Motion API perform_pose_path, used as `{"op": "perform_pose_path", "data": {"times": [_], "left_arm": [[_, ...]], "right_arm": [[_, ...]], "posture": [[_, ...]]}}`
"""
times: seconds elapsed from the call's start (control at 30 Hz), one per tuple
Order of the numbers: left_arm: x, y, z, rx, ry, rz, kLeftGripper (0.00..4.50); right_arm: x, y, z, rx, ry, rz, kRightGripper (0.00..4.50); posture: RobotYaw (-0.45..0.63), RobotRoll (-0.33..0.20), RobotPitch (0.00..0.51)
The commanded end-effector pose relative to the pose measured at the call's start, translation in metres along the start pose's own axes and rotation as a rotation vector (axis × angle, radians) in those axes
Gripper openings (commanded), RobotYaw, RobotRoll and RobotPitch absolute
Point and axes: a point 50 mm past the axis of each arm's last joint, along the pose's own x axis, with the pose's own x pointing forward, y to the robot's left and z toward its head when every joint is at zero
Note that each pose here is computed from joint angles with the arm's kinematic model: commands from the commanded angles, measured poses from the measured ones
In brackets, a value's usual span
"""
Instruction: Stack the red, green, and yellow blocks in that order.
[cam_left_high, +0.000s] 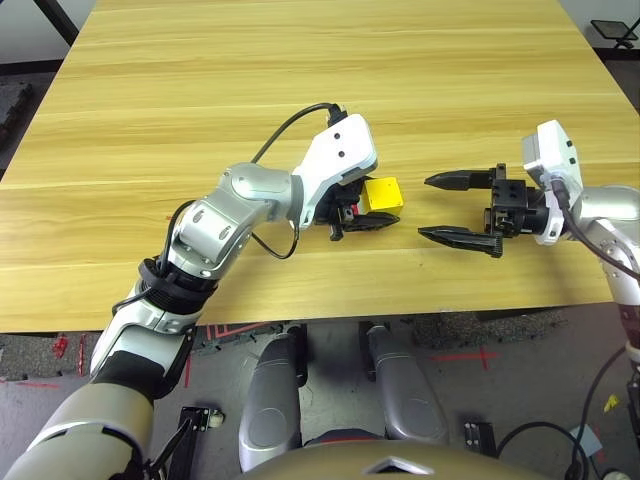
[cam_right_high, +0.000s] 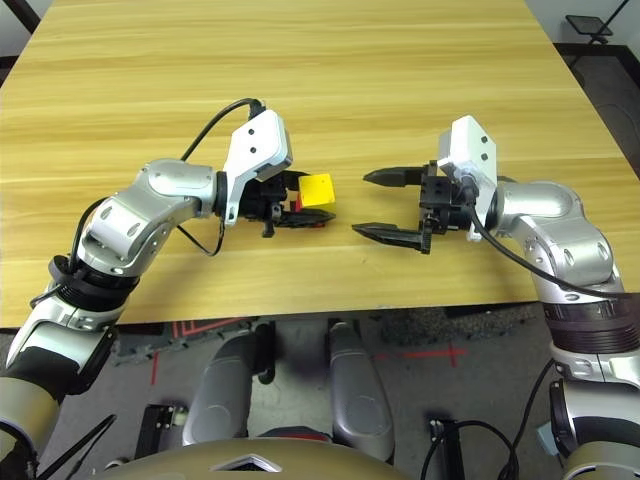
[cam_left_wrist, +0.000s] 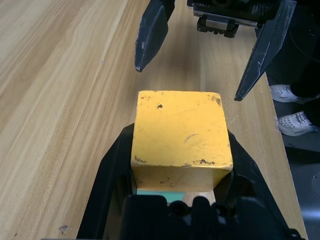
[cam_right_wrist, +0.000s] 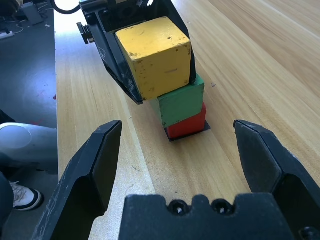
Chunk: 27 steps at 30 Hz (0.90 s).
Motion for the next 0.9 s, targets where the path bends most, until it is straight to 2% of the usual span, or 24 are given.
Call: {"op": "perform_pose_path", "data": {"times": [0.03,0.37,0.6,0.83,0.9], "left_arm": [[0.003,0.001,-0.005,-0.006,0.023,-0.006,2.09],[0.008,0.008,0.0,0.012,-0.001,0.029,2.13],[0.007,0.006,0.0,0.024,0.009,0.016,4.49],[0.005,0.008,0.005,0.027,-0.006,0.02,4.49],[-0.001,0.01,0.005,0.021,-0.002,0.015,4.49]], "right_arm": [[0.0,0.002,0.002,-0.005,-0.011,0.01,4.5],[0.002,0.002,0.002,-0.008,-0.015,0.008,4.5],[0.002,0.003,0.002,-0.008,-0.016,0.011,4.5],[0.002,0.001,0.003,-0.011,-0.011,0.016,4.5],[0.002,0.0,0.003,-0.013,-0.009,0.017,4.5]], "posture": [[0.2,0.071,0.27],[0.2,0.073,0.262],[0.2,0.069,0.261],[0.21,0.065,0.258],[0.21,0.065,0.258]]}}
